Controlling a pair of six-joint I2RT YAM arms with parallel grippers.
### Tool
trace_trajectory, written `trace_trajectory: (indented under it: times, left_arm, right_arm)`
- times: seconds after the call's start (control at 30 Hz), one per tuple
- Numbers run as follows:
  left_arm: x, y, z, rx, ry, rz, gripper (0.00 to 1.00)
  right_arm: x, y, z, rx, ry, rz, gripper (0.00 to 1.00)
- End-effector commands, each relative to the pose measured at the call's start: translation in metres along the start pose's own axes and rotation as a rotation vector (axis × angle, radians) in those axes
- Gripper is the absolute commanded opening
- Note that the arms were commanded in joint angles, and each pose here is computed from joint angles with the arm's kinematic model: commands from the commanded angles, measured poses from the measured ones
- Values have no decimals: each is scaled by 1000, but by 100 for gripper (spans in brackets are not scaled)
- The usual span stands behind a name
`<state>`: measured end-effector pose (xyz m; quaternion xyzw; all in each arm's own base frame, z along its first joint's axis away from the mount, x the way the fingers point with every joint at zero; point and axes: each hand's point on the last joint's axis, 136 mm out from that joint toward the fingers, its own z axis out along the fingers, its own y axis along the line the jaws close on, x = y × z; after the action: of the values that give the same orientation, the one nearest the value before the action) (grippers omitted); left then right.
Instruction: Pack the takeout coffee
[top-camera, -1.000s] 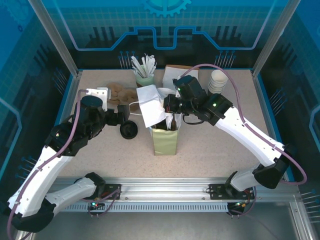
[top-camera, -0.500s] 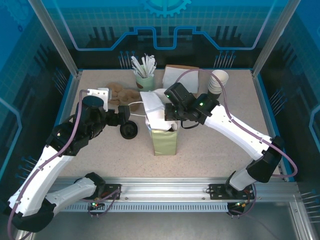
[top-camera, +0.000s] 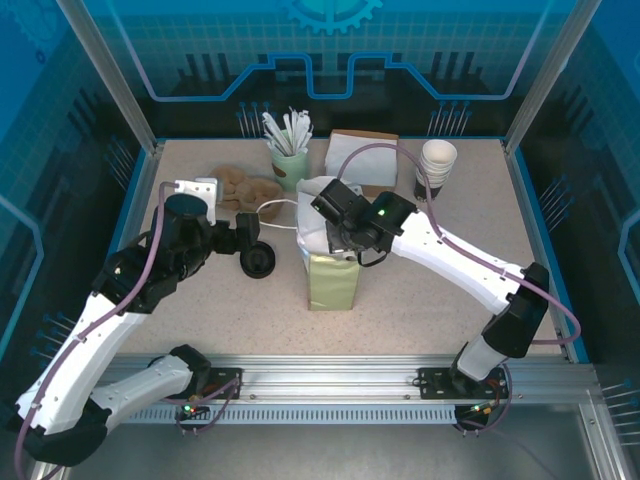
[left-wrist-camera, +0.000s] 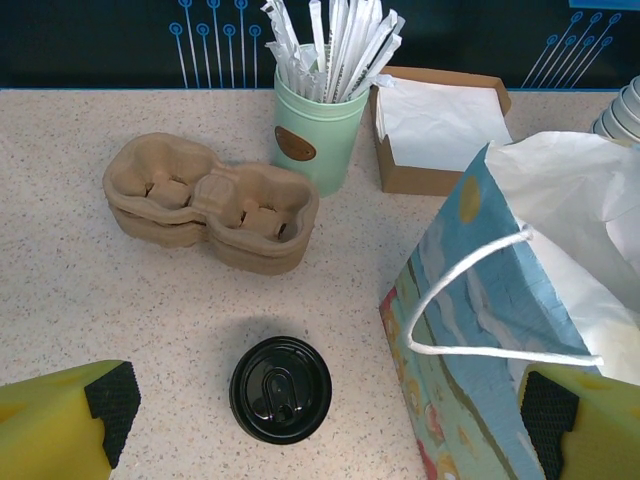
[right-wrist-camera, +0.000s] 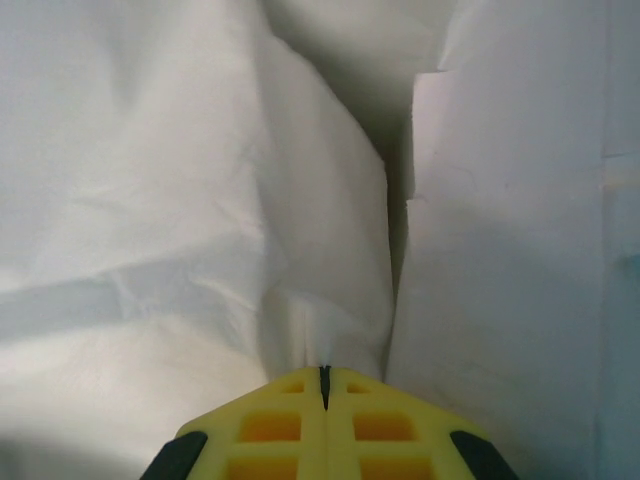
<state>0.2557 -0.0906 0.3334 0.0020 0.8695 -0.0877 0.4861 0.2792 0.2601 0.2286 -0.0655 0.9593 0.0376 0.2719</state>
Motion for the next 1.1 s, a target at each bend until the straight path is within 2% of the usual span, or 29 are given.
trace_trajectory:
  times: [0.0,0.17,0.5,0.7,0.8,0.9,1.07]
  left_arm:
    - [-2,3,-2,-2,-21,-21,99]
    - [0,3,-1,-4,-18,-23,99]
    - [3,5,-1,-8,-17,-22,99]
    - [1,4,0,-6,-23,-18,99]
    - [-3,5,-2,-8,-36,-17,99]
    - [-9,3,-3,-4,-53,-16,99]
    - [-22,1,-5,-1,-89,-19,99]
  right_arm:
    - [1,-6,-3,88,-13,-19,0]
    - [4,-3,3,126,-1,-44,0]
    - [-4,20,-5,-6,-24,-30,0]
    - [-27,27,-34,-74,-94,-37,28]
    - [-46,29,-56,-109,-158,-46,38]
    - [-64,27,-78,-134,-217,-47,42]
    - [-89,26,-110,-185,-306,-62,44]
